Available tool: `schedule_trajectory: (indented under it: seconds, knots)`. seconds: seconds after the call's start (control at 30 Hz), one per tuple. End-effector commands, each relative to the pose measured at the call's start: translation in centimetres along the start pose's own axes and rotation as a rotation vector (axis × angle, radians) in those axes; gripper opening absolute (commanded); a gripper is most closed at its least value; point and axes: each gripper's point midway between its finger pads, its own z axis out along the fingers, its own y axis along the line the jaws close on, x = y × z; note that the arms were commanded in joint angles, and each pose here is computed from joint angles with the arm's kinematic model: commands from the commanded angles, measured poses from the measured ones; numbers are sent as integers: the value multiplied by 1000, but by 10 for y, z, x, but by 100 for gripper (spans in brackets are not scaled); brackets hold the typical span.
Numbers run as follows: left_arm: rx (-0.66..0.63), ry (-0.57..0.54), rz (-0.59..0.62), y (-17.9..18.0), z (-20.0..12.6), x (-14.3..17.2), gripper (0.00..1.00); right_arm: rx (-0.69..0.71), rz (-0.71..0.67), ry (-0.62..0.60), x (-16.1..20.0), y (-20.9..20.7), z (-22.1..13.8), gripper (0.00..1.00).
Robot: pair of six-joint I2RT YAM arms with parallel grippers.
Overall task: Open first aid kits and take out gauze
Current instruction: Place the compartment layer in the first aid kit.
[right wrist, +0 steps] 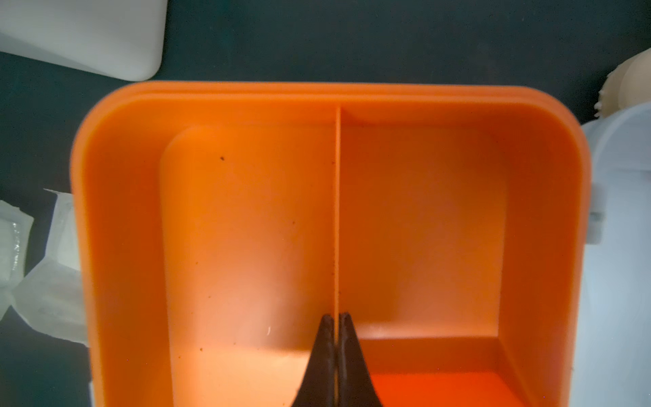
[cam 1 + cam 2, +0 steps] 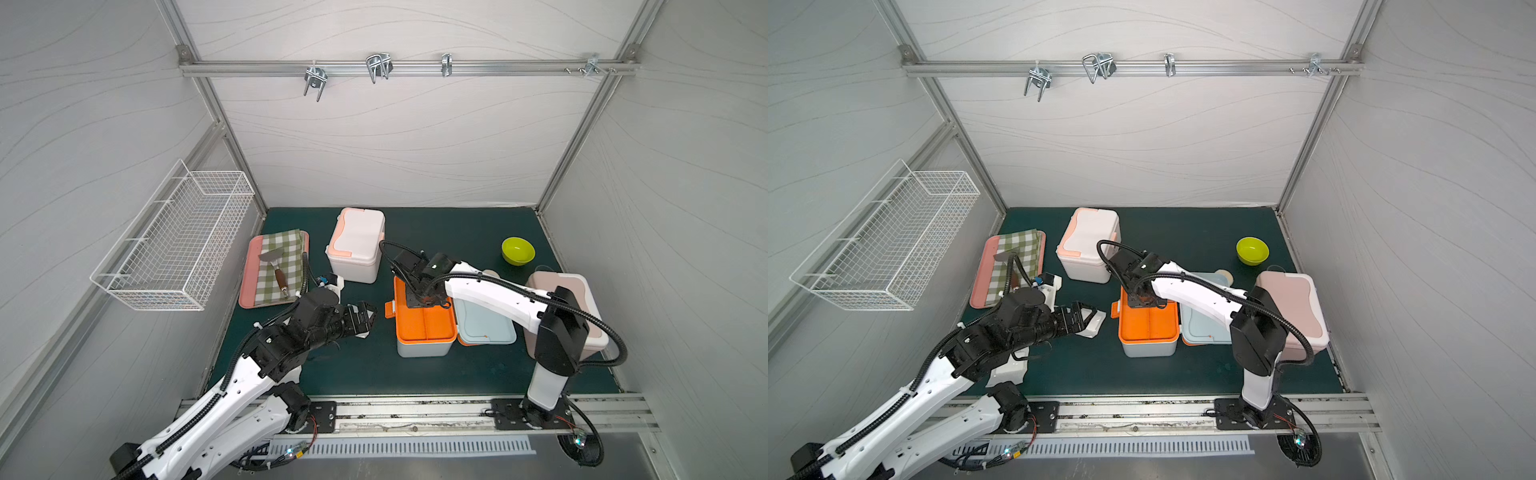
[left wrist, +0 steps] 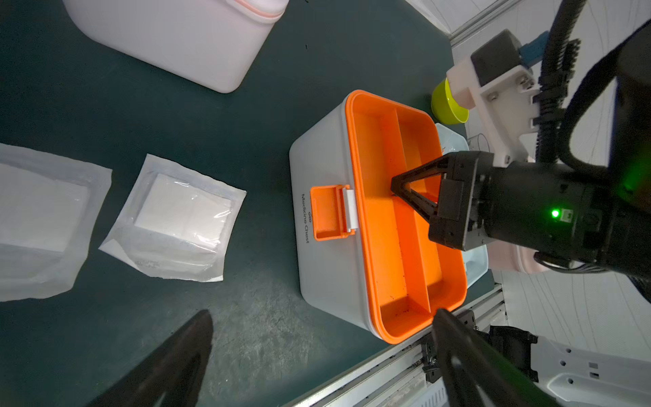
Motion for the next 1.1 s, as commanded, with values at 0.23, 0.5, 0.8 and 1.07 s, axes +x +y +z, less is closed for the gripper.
schedule_trajectory:
  seconds: [0.23, 0.5, 0.8, 1.07]
  knots:
    - [41, -15, 10, -15, -6, -9, 98, -30, 65, 67, 10, -10, -8, 49]
    - [24, 17, 180, -60, -1, -9, 97, -92, 41, -67, -9, -35, -61, 99]
    - [29, 156, 304, -115, 40, 5, 96, -282, 40, -180, -11, -104, -86, 99]
    - [-2, 282, 351, -137, 87, 19, 96, -344, 302, -142, 0, -191, -61, 99]
